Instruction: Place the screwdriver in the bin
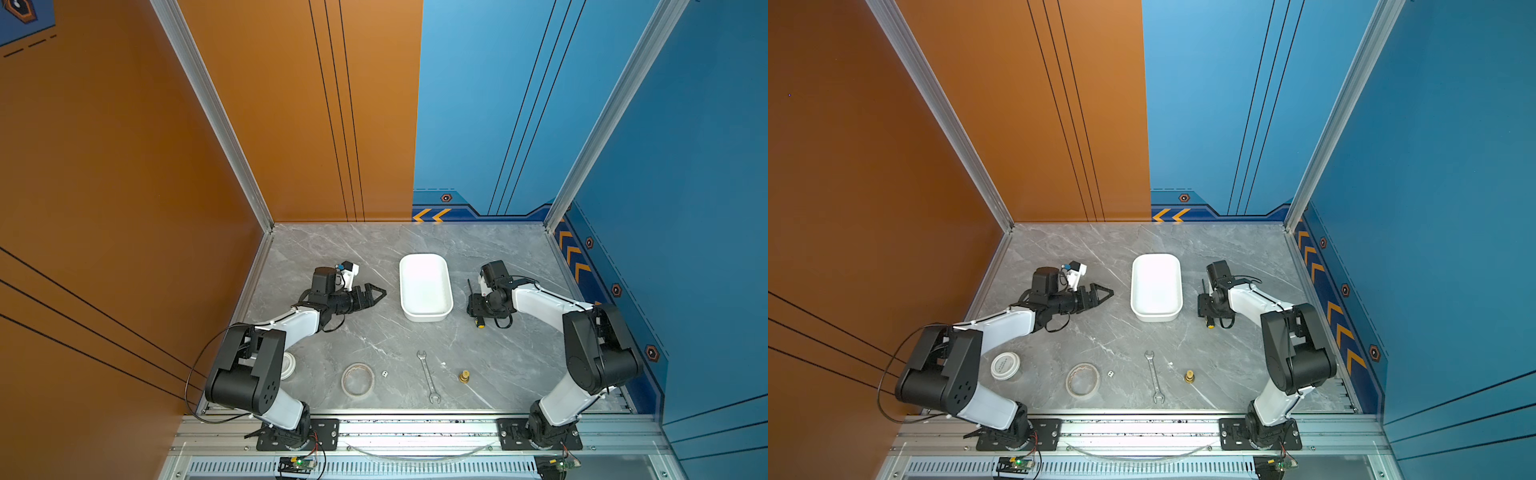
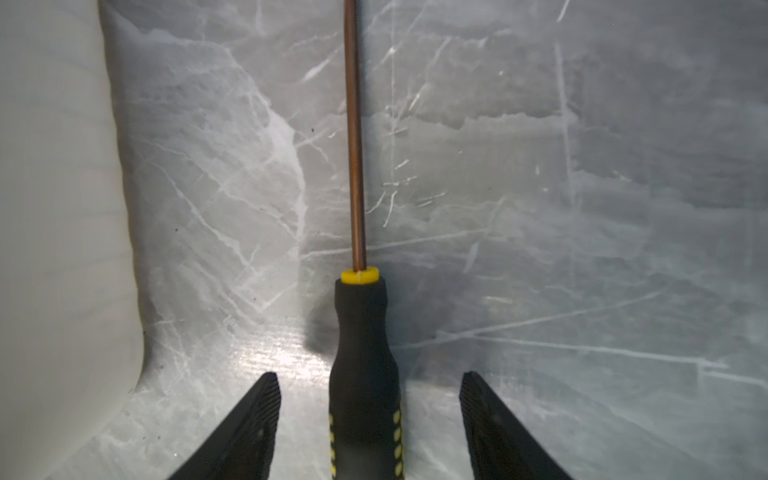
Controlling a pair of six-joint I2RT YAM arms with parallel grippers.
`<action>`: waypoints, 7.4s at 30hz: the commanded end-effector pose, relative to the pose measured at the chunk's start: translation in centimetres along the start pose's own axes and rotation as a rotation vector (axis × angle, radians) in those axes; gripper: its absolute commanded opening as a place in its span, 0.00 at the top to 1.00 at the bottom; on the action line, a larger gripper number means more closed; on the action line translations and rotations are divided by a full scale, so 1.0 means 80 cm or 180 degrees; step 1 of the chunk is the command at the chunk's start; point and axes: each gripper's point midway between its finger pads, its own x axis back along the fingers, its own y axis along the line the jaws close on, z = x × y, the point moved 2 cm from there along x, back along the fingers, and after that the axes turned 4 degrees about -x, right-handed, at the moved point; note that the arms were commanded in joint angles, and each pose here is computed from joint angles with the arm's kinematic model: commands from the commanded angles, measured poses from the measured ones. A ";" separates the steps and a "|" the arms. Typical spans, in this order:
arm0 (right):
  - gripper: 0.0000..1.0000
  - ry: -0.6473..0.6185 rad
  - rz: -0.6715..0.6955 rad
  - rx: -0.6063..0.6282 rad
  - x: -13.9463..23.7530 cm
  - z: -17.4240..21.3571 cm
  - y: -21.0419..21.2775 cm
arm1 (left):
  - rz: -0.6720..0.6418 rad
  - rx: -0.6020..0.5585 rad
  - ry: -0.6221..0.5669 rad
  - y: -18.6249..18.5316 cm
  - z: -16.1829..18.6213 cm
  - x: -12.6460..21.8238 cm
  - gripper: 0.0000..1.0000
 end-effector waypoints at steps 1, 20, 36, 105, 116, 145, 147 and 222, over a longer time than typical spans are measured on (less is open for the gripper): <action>0.39 0.0052 0.0099 0.0009 0.000 -0.001 0.001 | -0.0219 -0.0122 0.0129 0.004 0.004 -0.002 0.02; 0.90 0.0206 0.0212 0.0048 -0.010 0.002 0.001 | -0.0252 -0.0253 0.0239 -0.005 0.010 -0.010 0.02; 1.00 -0.0579 -0.0351 -0.0074 0.117 -0.050 0.050 | -0.0354 -0.0354 0.0248 -0.007 0.009 0.000 0.02; 0.99 -0.0233 0.0045 -0.0180 -0.023 -0.043 0.205 | -0.0518 -0.0488 0.0130 -0.001 0.009 0.017 0.02; 0.74 -0.0157 0.0106 -0.0159 -0.039 -0.036 0.203 | -0.0531 -0.0530 0.0104 -0.003 0.009 0.022 0.02; 0.44 -0.1066 -0.0149 0.0758 0.139 -0.069 0.188 | -0.1283 -0.1157 -0.0378 0.002 -0.012 0.102 0.02; 0.43 -0.1131 -0.0048 0.0879 0.148 -0.066 0.170 | -0.1456 -0.1221 -0.0520 0.007 -0.016 0.115 0.02; 0.08 -0.2955 0.0365 -0.0114 0.060 -0.080 -0.123 | -0.2526 -0.1672 -0.1725 0.171 -0.069 0.129 0.02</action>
